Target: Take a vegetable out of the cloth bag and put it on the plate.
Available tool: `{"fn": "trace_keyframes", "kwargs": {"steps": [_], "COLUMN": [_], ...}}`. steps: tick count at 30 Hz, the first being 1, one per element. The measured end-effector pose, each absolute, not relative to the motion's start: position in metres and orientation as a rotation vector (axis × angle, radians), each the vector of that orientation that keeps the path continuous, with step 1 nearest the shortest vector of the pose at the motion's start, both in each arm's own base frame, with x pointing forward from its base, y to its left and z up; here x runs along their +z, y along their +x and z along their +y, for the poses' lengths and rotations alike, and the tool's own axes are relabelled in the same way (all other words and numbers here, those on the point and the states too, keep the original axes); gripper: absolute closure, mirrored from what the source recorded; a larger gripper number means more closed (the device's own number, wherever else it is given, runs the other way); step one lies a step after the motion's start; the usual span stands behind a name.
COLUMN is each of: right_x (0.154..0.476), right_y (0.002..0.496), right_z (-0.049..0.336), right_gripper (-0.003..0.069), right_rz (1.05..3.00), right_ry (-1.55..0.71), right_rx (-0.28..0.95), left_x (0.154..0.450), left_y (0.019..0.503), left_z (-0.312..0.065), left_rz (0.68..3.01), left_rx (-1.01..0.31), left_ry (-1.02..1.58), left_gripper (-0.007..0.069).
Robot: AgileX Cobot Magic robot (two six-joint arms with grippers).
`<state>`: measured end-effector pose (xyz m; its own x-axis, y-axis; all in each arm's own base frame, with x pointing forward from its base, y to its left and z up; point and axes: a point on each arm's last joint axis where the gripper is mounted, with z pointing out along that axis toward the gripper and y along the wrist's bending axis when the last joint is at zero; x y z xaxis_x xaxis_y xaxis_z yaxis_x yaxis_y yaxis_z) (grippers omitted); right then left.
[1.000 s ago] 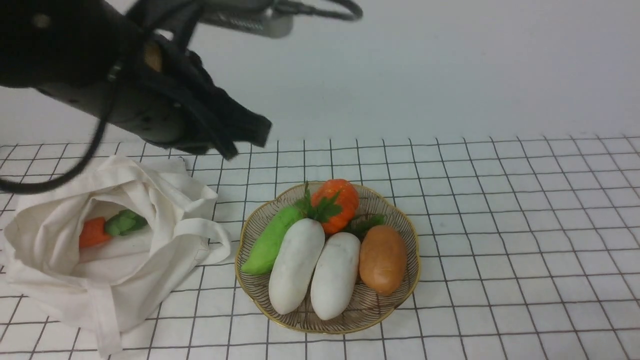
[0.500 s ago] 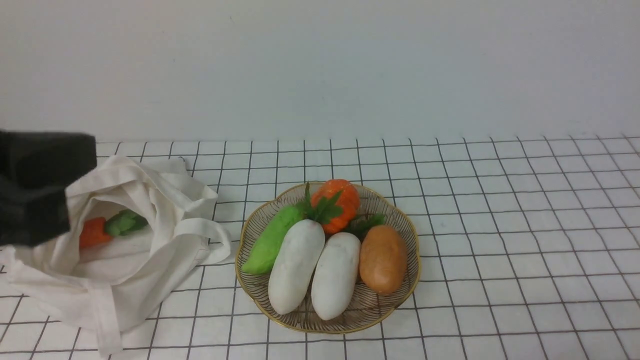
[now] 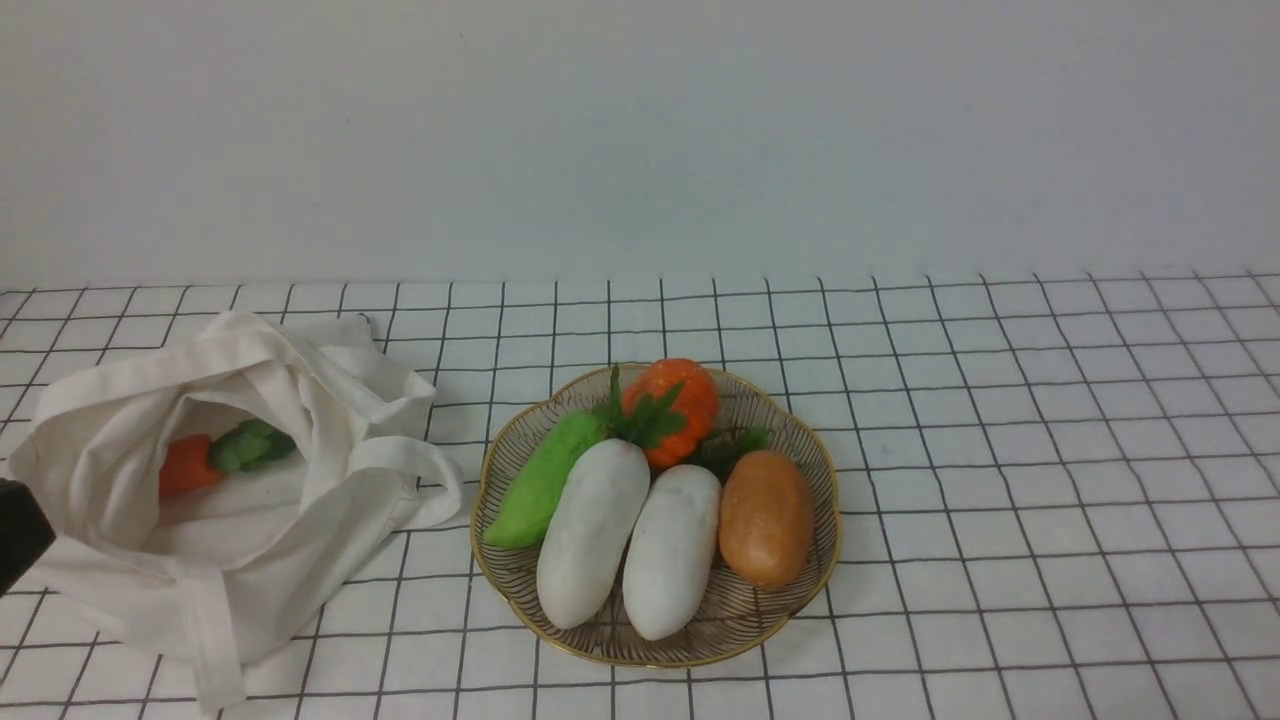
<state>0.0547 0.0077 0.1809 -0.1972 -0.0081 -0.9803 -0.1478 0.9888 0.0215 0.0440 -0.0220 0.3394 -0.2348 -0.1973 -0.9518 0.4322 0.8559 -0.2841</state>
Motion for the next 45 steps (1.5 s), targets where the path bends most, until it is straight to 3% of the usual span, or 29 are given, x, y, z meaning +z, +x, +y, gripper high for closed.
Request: {"fn": "trace_keyframes", "kwargs": {"steps": [9, 15, 30, 33, 40, 45], "right_x": [0.181, 0.181, 0.181, 0.181, 0.181, 0.181], "right_y": [0.055, 0.055, 0.055, 0.055, 0.055, 0.055], "right_z": [0.008, 0.008, 0.008, 0.008, 0.008, 0.008], "right_gripper": [0.0673, 0.0673, 0.0673, 0.0673, 0.0673, 0.0673], "right_rz": [1.766, 1.766, 1.766, 1.766, 1.766, 1.766], "right_ry": [-0.116, -0.116, -0.116, -0.116, -0.116, -0.116], "right_rx": [0.126, 0.126, 0.126, 0.126, 0.126, 0.126], "left_x": [0.34, 0.34, 0.333, 0.32, 0.243, 0.196], "left_y": [0.043, 0.045, 0.046, 0.044, 0.046, 0.051], "left_z": [-0.022, -0.018, -0.012, -0.01, -0.005, 0.0], "left_rz": [1.707, 1.678, 1.736, 1.756, 1.696, 1.79], "left_rx": [-0.591, -0.471, -0.342, -0.292, -0.077, 0.015], "left_ry": [0.184, 0.237, 0.241, 0.207, 0.018, 0.008], "left_gripper": [0.0632, 0.0632, 0.0632, 0.0632, 0.0632, 0.0632]}}
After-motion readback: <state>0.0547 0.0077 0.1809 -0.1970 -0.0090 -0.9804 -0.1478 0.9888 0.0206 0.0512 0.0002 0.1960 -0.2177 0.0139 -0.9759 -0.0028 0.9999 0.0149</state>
